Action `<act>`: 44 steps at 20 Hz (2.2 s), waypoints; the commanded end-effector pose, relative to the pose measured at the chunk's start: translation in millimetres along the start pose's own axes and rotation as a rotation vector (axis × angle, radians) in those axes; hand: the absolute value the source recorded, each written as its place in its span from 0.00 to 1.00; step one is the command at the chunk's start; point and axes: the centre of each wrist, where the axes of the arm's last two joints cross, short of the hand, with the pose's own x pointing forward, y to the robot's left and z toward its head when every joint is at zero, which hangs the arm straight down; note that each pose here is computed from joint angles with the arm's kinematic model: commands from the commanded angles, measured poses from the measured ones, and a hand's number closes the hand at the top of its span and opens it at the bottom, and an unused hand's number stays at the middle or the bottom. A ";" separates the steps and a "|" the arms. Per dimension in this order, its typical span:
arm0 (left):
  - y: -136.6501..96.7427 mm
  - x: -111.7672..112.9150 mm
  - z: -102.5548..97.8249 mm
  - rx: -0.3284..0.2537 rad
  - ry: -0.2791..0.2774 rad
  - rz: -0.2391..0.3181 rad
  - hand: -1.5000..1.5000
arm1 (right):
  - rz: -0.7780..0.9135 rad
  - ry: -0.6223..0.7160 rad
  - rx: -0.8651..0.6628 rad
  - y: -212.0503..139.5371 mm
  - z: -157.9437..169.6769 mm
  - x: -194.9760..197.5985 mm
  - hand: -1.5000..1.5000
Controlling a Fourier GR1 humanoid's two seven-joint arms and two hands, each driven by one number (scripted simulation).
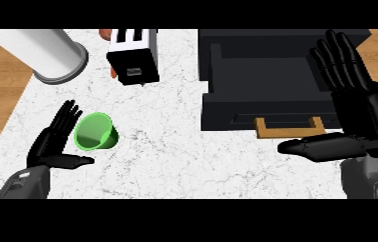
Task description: Pick up the cup, place it into the drawer and close the drawer
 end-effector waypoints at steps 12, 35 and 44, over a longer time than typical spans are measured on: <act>-30.3 -35.2 12.6 -0.014 -0.095 0.032 0.00 | -0.002 0.006 0.013 3.8 -0.3 9.7 0.00; -67.0 -33.5 -13.6 -0.015 -0.330 0.014 1.00 | 0.015 0.021 0.018 -16.2 -0.7 6.3 0.00; -82.3 -22.0 -37.7 0.135 -0.483 0.070 1.00 | 0.011 0.020 -0.009 -17.0 -10.1 6.4 0.00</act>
